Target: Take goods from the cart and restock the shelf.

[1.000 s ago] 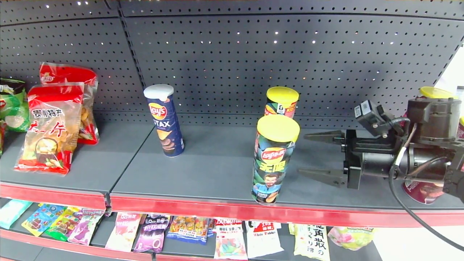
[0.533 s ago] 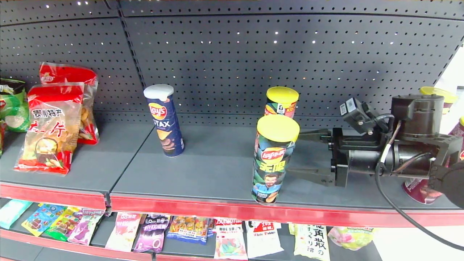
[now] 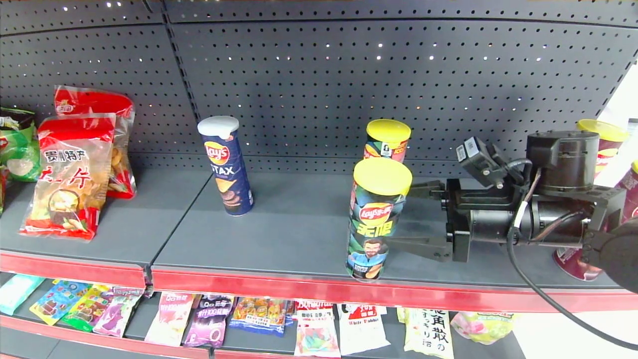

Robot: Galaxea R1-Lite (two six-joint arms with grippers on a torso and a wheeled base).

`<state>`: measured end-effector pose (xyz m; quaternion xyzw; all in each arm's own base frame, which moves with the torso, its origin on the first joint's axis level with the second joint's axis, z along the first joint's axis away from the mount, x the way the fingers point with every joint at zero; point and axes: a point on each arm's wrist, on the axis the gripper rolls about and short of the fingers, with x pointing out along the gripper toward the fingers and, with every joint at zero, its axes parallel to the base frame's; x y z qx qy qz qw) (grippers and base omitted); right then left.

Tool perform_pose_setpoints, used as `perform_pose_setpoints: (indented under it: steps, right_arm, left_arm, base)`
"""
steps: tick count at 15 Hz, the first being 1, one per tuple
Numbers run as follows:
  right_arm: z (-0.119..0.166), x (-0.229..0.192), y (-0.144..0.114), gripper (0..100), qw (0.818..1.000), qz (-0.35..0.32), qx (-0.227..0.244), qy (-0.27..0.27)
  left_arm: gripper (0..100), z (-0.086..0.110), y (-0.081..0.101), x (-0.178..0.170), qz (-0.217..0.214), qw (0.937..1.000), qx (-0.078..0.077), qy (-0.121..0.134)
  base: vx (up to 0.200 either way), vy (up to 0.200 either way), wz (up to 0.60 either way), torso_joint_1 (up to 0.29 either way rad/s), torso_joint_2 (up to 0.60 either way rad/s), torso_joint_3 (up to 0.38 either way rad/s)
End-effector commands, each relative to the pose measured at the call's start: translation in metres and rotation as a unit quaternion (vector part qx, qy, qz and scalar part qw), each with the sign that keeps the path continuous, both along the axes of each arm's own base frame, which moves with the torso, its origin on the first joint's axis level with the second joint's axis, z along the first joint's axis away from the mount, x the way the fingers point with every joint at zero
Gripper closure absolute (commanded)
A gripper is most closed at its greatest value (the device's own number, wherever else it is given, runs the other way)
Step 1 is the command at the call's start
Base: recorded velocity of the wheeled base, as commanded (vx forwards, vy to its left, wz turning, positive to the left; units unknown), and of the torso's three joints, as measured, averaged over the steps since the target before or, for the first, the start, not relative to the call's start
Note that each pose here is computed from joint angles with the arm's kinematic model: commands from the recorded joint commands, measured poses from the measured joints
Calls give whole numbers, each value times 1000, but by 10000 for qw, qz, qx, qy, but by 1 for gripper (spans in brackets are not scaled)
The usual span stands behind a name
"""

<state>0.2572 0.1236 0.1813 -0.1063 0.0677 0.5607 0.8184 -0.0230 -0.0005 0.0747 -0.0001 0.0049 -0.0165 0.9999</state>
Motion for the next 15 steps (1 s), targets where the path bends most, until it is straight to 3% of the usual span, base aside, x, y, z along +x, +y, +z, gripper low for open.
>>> perform_pose_setpoints:
  steps: [1,15]
  right_arm:
    - [-2,-2,3,0,10000,54,-9,28]
    - [-9,9,17,0,9997,209,-43,99]
  left_arm:
    - [0,0,0,0,-4,10000,0,5]
    - [0,0,0,0,-4,10000,0,5]
  base:
    - [0,0,0,0,0,0]
    - [0,0,0,0,0,0]
